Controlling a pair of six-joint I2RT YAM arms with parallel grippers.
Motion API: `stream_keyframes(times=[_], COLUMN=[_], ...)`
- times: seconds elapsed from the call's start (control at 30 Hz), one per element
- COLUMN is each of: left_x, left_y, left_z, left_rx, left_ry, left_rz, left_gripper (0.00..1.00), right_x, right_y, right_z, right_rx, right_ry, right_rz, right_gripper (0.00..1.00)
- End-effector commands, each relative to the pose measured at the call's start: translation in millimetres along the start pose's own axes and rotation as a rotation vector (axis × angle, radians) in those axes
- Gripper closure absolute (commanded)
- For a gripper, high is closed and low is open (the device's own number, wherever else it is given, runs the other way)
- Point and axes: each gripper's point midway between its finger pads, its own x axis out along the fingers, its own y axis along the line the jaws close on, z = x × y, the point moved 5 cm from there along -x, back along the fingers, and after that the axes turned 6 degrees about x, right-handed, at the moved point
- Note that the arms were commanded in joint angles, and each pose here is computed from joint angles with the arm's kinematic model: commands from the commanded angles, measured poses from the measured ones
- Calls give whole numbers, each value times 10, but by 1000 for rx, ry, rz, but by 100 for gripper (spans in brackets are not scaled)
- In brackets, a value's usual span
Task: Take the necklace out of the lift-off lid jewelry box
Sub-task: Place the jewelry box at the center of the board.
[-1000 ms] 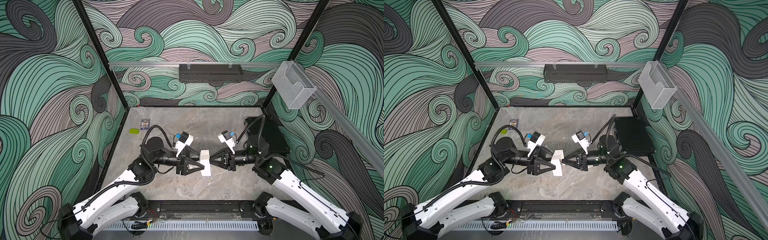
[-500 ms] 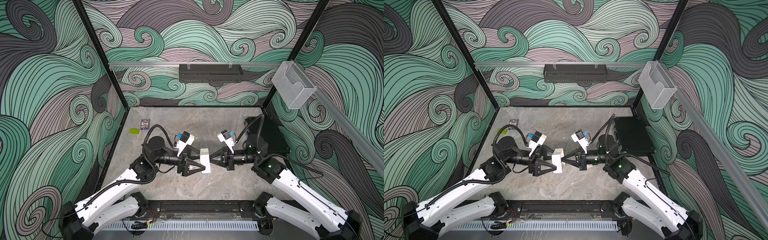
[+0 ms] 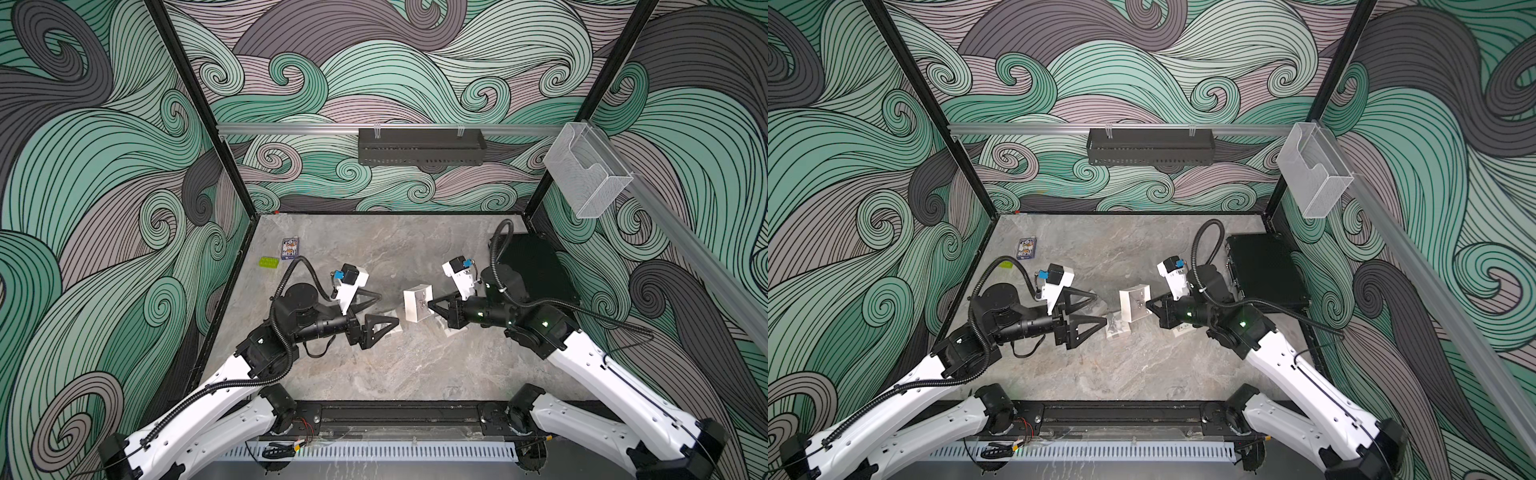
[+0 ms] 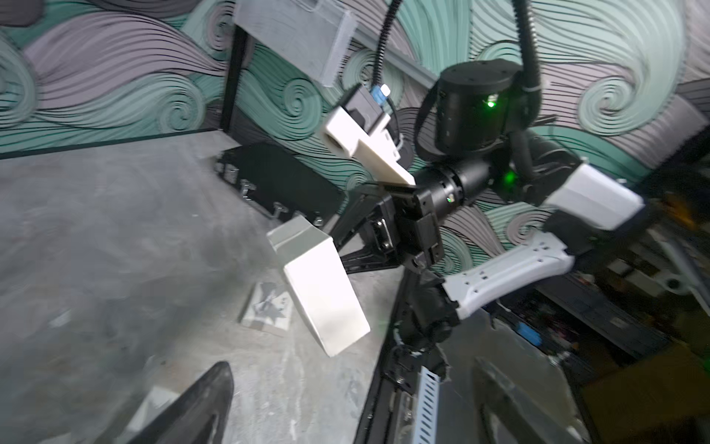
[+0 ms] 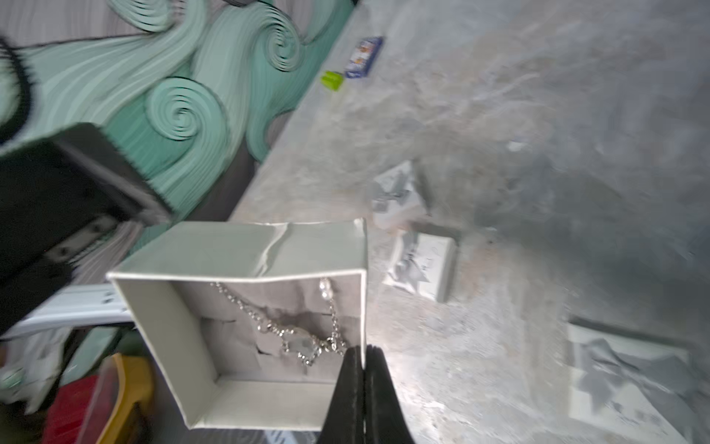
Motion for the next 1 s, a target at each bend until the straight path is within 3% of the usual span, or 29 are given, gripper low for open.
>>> stream_keyframes(times=[0.0,0.23,0.77,0.97], left_x=[-9,71,247,304], left_y=[340,487,599,597], left_z=[-245,-453,-853,-917], left_rx=[4,-21,-40,-58], left_ry=[82,115,223,257], left_rz=[231,287,259,234], left_gripper=[6,9,13,15], right_x=[160,554,947,945], right_y=[-447,-881,-1004,-1016], right_z=[-158,-456,-801,-832], right_rx=[12,37,96,86], right_ry=[75,249,419,444], right_rz=[-277,-472,-435,-457], right_gripper=[100,100,100,87])
